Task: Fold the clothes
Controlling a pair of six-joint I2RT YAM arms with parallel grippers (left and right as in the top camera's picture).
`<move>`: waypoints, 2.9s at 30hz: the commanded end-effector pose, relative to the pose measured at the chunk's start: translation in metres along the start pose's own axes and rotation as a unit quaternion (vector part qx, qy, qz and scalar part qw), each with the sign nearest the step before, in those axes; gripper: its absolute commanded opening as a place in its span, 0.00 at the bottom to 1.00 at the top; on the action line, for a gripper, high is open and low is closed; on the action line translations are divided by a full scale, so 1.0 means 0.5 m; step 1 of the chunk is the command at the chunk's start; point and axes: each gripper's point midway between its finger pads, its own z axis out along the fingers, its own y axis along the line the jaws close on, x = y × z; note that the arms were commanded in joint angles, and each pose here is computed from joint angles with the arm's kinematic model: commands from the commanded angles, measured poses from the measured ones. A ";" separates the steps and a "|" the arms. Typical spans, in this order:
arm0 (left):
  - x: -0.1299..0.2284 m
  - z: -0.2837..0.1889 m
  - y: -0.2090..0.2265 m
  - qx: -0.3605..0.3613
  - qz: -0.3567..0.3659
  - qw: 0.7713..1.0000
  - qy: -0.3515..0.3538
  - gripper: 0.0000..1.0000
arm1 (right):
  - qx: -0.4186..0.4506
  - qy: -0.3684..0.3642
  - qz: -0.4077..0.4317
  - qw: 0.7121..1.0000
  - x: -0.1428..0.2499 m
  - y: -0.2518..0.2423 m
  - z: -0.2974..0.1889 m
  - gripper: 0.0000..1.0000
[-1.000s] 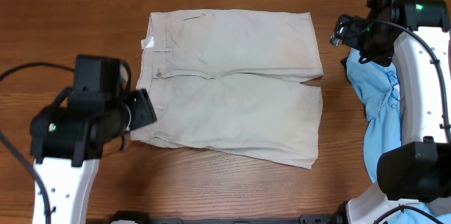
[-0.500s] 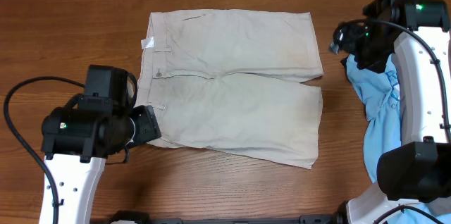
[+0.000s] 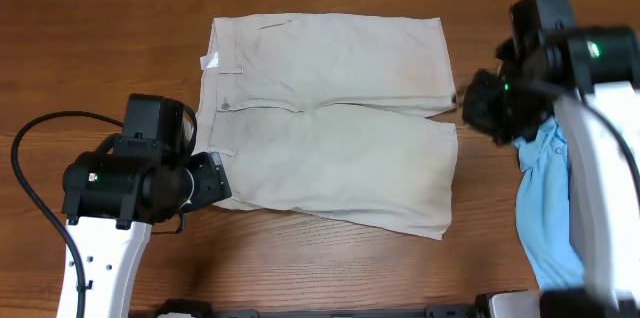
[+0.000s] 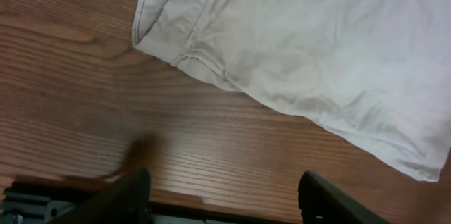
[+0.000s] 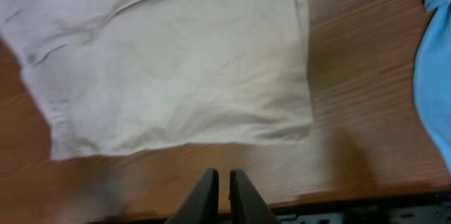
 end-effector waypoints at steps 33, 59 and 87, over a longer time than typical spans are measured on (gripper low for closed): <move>0.014 0.069 0.023 -0.023 -0.005 1.000 0.014 0.92 | 0.094 0.093 0.255 0.958 0.262 -0.169 0.457 0.69; -0.014 0.155 0.065 -0.067 -0.153 0.985 -0.037 0.87 | 0.094 0.074 0.263 0.957 0.264 -0.187 0.485 0.41; -0.013 0.339 0.129 -0.089 -0.283 0.949 -0.110 0.19 | 0.094 0.072 0.252 0.960 0.262 -0.188 0.486 0.35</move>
